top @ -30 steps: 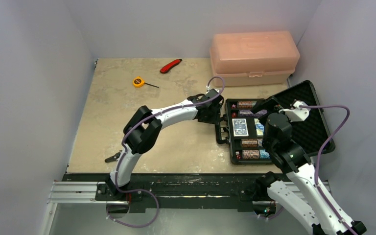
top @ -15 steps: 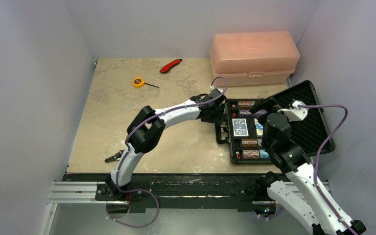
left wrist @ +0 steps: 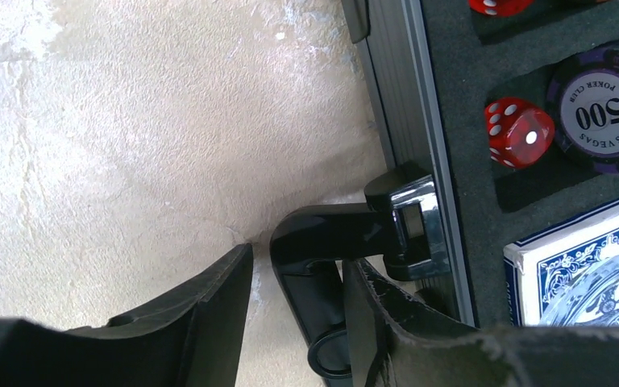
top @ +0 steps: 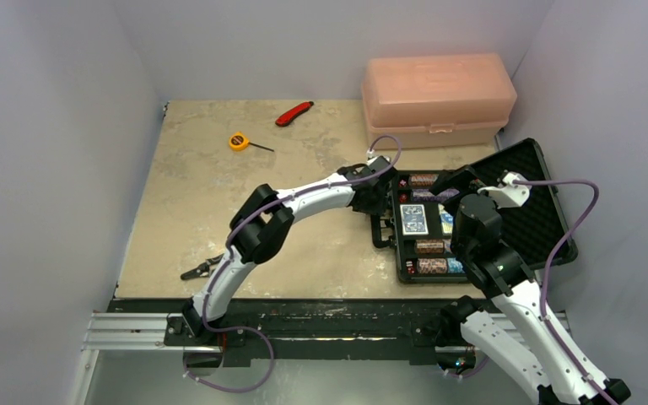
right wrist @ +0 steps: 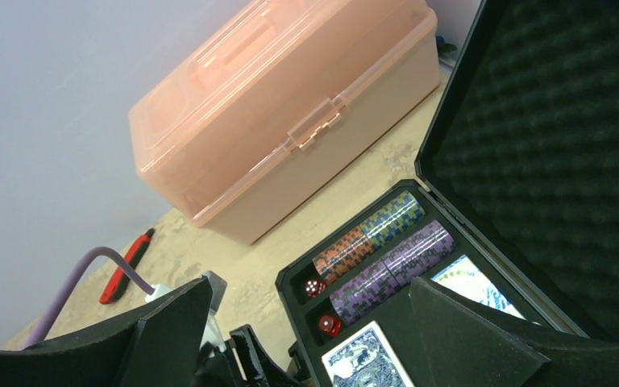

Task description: Pack up texas hold em set

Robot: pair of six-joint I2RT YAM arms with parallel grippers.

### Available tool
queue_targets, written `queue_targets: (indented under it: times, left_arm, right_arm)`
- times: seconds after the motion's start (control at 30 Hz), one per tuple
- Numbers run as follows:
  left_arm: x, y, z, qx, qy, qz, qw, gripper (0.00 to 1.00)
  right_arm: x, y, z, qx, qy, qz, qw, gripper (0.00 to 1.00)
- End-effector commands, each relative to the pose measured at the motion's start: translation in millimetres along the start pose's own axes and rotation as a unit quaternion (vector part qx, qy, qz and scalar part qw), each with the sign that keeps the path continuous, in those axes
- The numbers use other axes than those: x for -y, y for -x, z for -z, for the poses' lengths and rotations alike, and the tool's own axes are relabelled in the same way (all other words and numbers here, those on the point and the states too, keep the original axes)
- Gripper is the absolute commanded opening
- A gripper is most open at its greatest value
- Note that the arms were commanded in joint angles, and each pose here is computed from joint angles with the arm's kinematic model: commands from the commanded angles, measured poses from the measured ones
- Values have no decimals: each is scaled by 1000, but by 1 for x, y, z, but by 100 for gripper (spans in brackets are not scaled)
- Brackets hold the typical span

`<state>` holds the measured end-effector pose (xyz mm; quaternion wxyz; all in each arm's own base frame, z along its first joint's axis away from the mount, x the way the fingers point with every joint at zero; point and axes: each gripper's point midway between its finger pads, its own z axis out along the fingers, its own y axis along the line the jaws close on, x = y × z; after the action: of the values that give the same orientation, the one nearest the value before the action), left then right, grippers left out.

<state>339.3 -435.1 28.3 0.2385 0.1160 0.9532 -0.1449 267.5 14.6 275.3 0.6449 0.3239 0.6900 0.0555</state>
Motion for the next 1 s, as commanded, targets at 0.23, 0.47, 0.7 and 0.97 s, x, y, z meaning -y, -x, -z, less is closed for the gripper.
queue_targets:
  times: [0.23, 0.47, 0.7, 0.97]
  left_arm:
    - [-63, -45, 12, -43, 133, 0, 990, 35]
    - [-87, -63, 19, -51, 163, 7, 985, 35]
    - [-117, -74, 24, -50, 177, 33, 982, 31]
    - [-150, -87, 32, -55, 201, 48, 977, 29]
  right_arm:
    - [-5, 0, 0, 3, 11, -3, 1000, 99]
    - [-5, 0, 0, 2, 11, -2, 1000, 99]
    - [-5, -2, -1, 0, 10, 1, 1000, 99]
    - [-6, -3, -2, -3, 9, 3, 1000, 99]
